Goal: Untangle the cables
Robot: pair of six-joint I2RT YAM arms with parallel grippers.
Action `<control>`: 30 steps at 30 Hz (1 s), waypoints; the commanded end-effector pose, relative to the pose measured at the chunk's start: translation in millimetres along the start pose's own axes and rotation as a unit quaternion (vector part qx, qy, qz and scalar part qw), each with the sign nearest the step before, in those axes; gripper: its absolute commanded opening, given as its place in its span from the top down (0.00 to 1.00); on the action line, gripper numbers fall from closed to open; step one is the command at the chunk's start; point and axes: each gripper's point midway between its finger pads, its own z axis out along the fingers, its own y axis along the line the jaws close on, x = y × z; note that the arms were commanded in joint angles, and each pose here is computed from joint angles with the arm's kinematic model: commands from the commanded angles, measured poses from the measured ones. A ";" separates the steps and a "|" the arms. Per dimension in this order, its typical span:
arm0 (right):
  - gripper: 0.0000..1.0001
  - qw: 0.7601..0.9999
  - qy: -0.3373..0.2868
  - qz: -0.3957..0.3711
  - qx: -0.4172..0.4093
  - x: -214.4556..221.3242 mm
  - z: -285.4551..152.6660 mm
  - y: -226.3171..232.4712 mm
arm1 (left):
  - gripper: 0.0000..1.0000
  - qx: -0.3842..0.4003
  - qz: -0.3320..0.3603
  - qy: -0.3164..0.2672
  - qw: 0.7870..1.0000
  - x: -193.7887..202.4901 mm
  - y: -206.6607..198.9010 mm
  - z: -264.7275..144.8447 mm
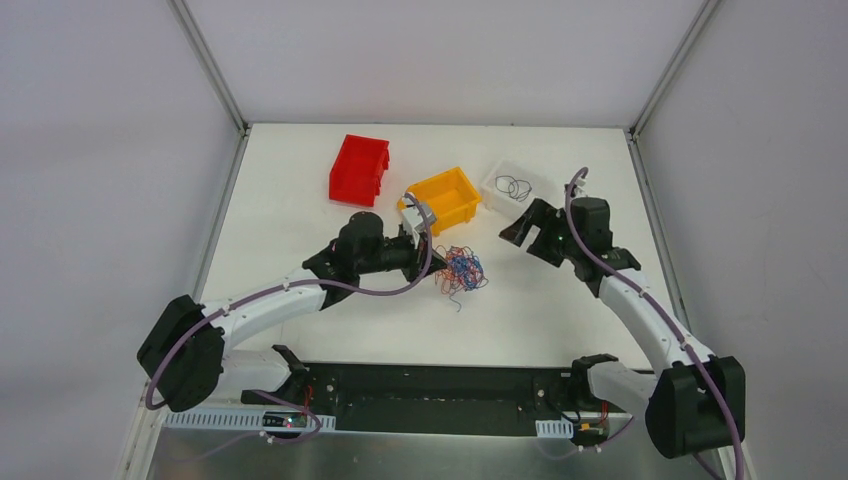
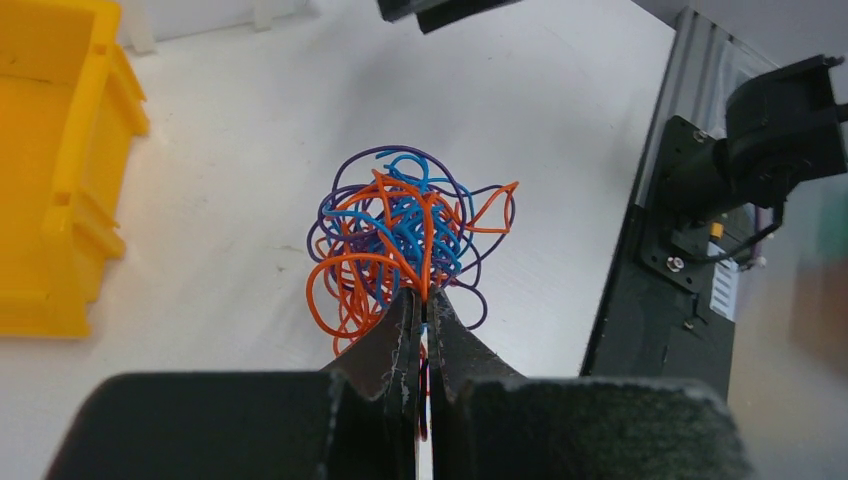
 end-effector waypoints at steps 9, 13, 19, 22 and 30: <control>0.16 0.990 0.056 -0.045 -0.121 80.0 18.4 36.6 | 1.00 -0.110 0.041 0.029 0.993 38.1 53.1 7.6; 0.18 0.991 0.056 -0.075 -0.096 99.9 25.6 32.8 | 1.00 -0.164 0.011 0.017 0.986 35.6 76.0 1.5; 0.21 0.986 0.048 -0.139 -0.083 128.0 34.1 44.1 | 1.00 -0.139 -0.109 -0.018 0.984 28.2 99.7 -8.9; 0.22 0.984 0.040 -0.158 -0.075 137.0 40.9 51.1 | 1.00 -0.124 -0.136 -0.023 0.983 28.8 101.9 -10.8; 0.23 0.978 0.039 -0.199 -0.052 155.5 66.1 71.6 | 1.00 -0.115 -0.136 -0.021 0.984 27.9 97.9 -12.4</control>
